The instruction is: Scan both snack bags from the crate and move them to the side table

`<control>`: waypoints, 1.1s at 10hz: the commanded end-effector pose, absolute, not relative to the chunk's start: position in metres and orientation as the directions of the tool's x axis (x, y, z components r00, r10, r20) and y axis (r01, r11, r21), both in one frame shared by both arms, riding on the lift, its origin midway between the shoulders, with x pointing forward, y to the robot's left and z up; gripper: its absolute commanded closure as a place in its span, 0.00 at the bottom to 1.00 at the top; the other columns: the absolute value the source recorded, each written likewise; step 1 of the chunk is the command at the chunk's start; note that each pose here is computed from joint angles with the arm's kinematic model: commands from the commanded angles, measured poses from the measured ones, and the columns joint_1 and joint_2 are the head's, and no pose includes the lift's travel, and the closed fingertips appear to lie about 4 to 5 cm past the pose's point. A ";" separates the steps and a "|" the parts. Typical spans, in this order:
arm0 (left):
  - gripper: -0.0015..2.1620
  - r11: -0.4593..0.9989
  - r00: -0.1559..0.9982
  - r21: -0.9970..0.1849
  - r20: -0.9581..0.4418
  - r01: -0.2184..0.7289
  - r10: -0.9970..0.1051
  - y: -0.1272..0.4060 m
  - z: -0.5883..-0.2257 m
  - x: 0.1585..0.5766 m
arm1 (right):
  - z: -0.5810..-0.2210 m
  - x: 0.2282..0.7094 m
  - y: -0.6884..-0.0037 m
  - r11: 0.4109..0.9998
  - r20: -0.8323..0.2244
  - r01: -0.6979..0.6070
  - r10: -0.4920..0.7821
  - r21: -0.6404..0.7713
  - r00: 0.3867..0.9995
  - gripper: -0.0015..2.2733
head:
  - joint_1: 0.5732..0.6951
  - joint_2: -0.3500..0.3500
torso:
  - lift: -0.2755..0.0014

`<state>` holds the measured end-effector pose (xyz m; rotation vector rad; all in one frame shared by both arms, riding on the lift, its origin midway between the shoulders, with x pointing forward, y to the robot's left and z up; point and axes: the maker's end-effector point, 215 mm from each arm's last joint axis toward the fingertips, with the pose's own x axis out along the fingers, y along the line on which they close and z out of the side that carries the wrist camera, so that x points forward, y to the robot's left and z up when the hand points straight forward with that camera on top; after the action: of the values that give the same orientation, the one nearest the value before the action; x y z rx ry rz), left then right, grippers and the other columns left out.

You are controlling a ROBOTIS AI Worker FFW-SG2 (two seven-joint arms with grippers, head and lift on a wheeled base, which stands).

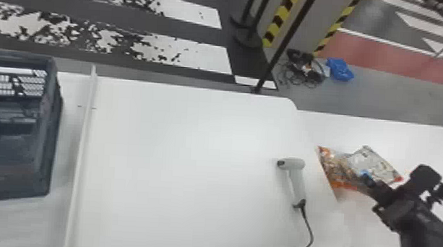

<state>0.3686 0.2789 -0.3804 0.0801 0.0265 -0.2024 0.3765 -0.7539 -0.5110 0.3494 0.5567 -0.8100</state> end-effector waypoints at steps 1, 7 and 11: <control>0.04 0.978 0.980 0.077 -0.027 0.196 -0.195 0.283 -0.378 0.367 | -0.500 0.375 -0.757 0.641 -0.563 0.762 -0.598 0.093 0.571 0.02 | 1.00 0.00 | 0.72; 0.05 0.976 0.978 0.072 -0.001 0.206 -0.207 0.275 -0.364 0.370 | -0.387 0.409 -0.646 0.792 -0.299 0.607 -0.565 0.066 0.769 0.02 | 1.00 0.00 | 0.72; 0.05 0.973 0.974 0.050 -0.006 0.226 -0.226 0.260 -0.354 0.372 | -0.388 0.433 -0.500 0.914 -0.286 0.402 -0.373 0.048 0.883 0.03 | 1.00 0.00 | 0.72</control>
<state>0.3718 0.2622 -0.3557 0.0552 -0.0023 -0.2256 0.4321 -0.5286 -0.3834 0.1192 0.2696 -0.4482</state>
